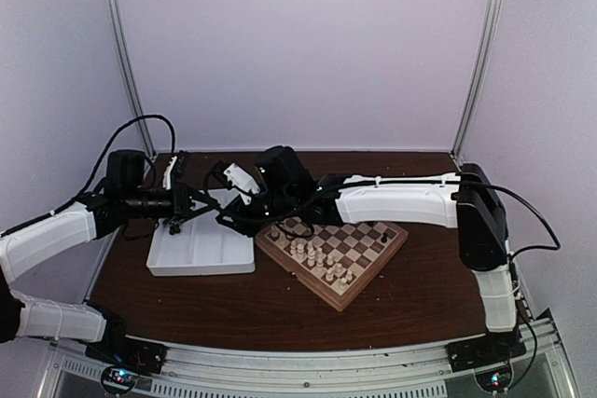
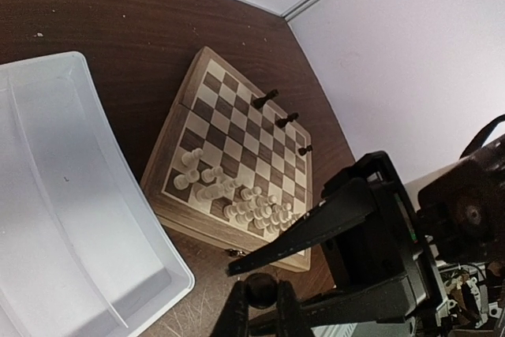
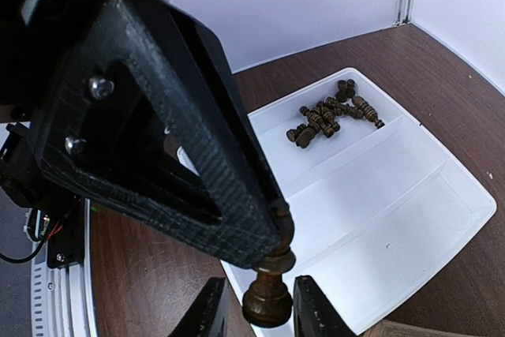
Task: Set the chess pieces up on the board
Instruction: Place the chess piece on the chessboard.
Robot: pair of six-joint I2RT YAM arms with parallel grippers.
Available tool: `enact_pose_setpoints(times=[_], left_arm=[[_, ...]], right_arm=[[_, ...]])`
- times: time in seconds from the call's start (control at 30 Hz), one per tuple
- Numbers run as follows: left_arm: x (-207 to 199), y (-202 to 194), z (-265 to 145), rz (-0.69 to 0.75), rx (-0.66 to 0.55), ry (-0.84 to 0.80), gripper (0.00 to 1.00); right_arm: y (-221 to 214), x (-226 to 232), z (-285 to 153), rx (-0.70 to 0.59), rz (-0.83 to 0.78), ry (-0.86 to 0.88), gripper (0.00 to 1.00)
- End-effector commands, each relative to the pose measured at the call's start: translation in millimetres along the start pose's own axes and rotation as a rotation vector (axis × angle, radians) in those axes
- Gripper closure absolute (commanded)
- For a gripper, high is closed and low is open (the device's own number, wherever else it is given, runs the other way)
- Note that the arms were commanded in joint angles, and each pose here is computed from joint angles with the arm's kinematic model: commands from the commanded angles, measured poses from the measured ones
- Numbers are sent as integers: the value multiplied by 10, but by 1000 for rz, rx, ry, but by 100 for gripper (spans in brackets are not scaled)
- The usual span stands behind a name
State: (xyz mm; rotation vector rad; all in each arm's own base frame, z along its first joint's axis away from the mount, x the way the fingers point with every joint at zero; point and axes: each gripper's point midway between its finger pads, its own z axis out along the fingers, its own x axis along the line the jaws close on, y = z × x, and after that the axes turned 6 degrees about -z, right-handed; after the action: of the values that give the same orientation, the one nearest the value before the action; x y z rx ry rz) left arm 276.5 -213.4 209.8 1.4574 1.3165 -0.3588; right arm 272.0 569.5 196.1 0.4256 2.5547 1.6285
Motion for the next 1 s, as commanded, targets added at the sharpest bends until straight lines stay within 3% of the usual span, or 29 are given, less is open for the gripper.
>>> enact_pose_setpoints(times=[0.0,0.1,0.37,0.8,0.97], left_arm=[[-110,97,9,105,-10,20,97],[-116,98,49,133,-3,37,97],[-190,178,208,196,14,49,97],[-376,455,1082,348,78,42,97],[-369,495,1576,383,130,43,97]], right_arm=[[312,40,-227,-96,-26,-28,66],[298,22,-290,-99,-32,-44,63],[131,-112,-628,-66,-41,-144,41],[-194,-807,-2037,-46,46,-513,38],[-448,-1079,-2466,-56,214,-582,38]])
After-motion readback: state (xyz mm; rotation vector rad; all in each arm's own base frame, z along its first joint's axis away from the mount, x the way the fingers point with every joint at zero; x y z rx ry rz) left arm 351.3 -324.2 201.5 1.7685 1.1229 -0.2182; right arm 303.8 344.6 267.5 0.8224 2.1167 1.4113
